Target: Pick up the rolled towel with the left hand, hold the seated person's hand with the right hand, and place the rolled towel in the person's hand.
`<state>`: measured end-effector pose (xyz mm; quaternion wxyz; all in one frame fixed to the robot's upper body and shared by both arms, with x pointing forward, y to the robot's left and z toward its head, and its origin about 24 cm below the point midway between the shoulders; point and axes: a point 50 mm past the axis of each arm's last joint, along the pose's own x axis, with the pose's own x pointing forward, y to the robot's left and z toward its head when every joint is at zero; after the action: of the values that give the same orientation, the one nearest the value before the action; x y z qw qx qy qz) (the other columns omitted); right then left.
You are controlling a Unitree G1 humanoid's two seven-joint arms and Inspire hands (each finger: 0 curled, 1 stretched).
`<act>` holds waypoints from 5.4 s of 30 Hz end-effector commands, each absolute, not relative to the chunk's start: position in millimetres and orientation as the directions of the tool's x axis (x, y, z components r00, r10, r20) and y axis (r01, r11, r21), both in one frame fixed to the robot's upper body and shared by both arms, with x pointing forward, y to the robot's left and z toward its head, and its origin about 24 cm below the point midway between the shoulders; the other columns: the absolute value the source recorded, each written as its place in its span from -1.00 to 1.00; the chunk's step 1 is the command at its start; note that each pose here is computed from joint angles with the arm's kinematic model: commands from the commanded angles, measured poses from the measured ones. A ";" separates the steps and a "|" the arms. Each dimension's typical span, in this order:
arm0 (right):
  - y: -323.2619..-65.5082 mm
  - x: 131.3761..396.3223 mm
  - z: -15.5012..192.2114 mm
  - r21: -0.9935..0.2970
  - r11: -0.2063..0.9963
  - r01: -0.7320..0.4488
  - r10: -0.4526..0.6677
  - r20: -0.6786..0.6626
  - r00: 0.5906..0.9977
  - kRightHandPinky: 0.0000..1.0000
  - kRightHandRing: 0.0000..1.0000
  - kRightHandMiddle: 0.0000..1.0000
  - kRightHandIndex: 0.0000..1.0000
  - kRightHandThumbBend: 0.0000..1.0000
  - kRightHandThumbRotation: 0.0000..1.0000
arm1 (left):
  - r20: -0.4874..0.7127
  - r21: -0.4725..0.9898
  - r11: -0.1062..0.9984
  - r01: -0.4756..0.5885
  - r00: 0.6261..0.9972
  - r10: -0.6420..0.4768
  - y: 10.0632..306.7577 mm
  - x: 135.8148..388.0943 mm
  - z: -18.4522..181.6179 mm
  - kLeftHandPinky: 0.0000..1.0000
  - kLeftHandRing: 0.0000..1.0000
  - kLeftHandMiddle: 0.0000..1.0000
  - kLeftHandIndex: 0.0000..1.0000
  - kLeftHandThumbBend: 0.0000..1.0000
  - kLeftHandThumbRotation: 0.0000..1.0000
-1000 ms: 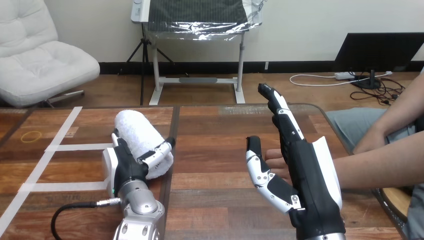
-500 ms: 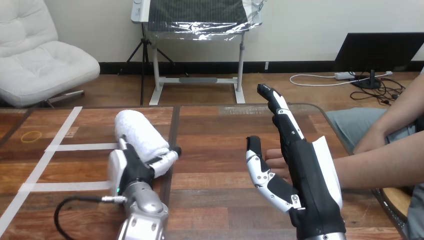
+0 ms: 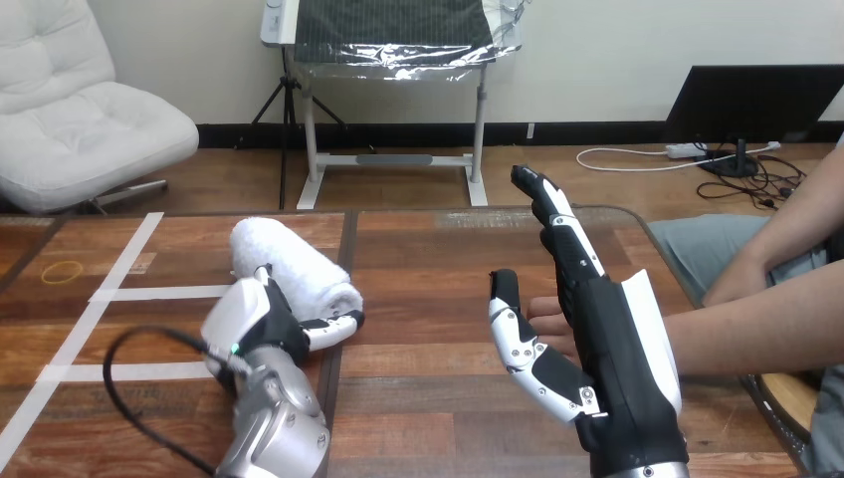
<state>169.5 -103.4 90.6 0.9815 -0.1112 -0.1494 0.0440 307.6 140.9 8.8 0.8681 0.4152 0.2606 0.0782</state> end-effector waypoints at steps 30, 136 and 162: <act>-102.3 173.0 106.1 -0.208 0.978 -0.026 0.097 0.341 0.935 1.00 1.00 1.00 0.91 -1.00 -1.00 | -0.234 0.930 0.351 0.110 0.914 0.333 145.5 325.1 30.2 -0.78 -0.65 -0.42 0.35 0.42 -0.18; -99.1 176.3 100.7 -0.220 0.973 -0.062 0.131 0.314 0.940 1.00 1.00 1.00 0.90 -1.00 -1.00 | 0.110 0.970 0.244 -0.014 0.916 -0.386 224.1 263.6 119.9 0.68 0.78 0.80 0.75 0.51 -0.61; -101.4 178.6 101.5 -0.229 0.972 -0.058 0.132 0.320 0.938 1.00 1.00 1.00 0.91 -1.00 -1.00 | -0.036 0.999 -0.028 0.026 0.891 -0.452 214.2 310.1 122.3 0.97 0.93 0.92 0.88 0.60 -0.62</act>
<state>170.0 -102.7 87.7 0.9827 -0.1174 -0.1318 0.0564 285.4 222.2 92.9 0.7127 0.6672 -0.1259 -0.1764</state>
